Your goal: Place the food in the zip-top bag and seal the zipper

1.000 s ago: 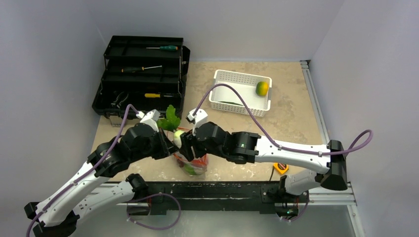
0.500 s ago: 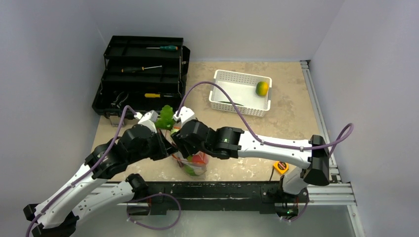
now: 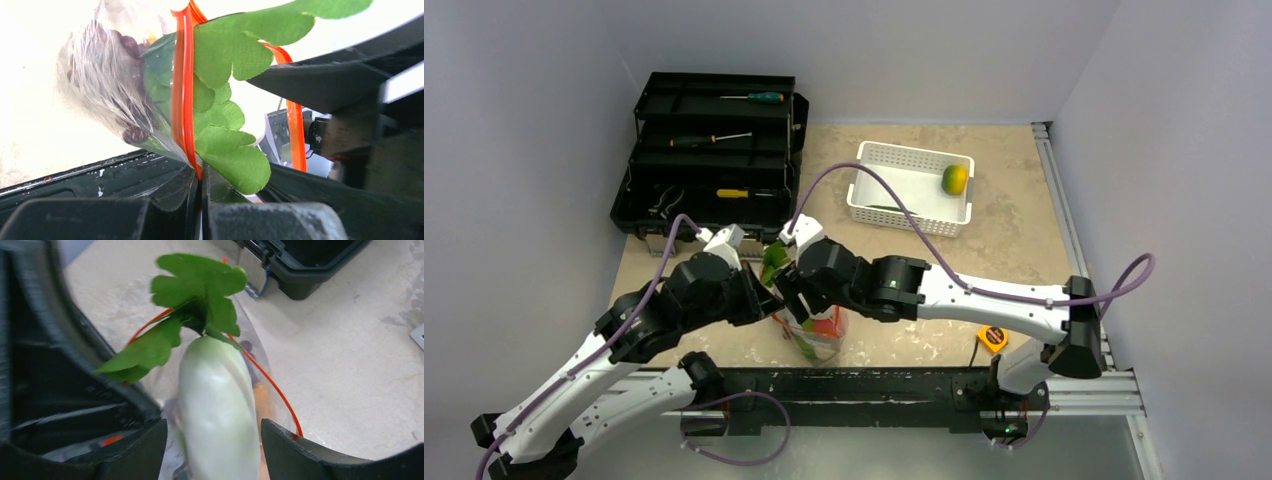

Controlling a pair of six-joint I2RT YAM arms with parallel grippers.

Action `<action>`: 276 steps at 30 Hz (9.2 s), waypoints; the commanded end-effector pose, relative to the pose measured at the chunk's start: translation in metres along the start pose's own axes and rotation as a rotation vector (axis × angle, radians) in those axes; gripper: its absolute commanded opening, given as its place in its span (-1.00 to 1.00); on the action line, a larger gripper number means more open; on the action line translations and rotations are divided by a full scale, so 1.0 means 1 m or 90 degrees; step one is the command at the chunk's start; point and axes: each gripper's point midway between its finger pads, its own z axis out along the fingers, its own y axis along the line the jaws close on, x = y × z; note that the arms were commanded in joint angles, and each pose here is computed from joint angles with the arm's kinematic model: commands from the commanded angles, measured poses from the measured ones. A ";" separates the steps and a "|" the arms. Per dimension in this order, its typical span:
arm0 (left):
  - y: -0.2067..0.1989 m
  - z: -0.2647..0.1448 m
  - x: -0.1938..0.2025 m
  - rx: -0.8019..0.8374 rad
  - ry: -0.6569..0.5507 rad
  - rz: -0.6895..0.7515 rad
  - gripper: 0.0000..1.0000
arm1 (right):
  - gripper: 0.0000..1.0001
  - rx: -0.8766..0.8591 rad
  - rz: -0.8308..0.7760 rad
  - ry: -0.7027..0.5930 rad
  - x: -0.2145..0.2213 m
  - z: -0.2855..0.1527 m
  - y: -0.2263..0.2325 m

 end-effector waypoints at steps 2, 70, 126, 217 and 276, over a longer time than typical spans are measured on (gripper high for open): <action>-0.017 -0.004 -0.013 0.039 -0.031 -0.008 -1.00 | 0.37 -0.101 0.021 -0.065 -0.030 -0.031 0.027; -0.015 0.001 -0.006 0.033 -0.010 -0.004 -1.00 | 0.31 0.012 0.047 0.092 -0.024 0.116 -0.378; -0.017 0.008 -0.003 0.030 0.006 0.001 -1.00 | 0.28 0.145 -0.015 0.216 0.010 0.069 -0.393; -0.021 0.013 0.002 0.018 0.040 0.011 -1.00 | 0.46 -0.089 -0.289 0.197 0.010 0.083 -0.384; -0.015 0.023 0.010 0.030 0.038 -0.021 -1.00 | -1.00 -0.167 0.230 -0.170 -0.097 -0.075 -0.148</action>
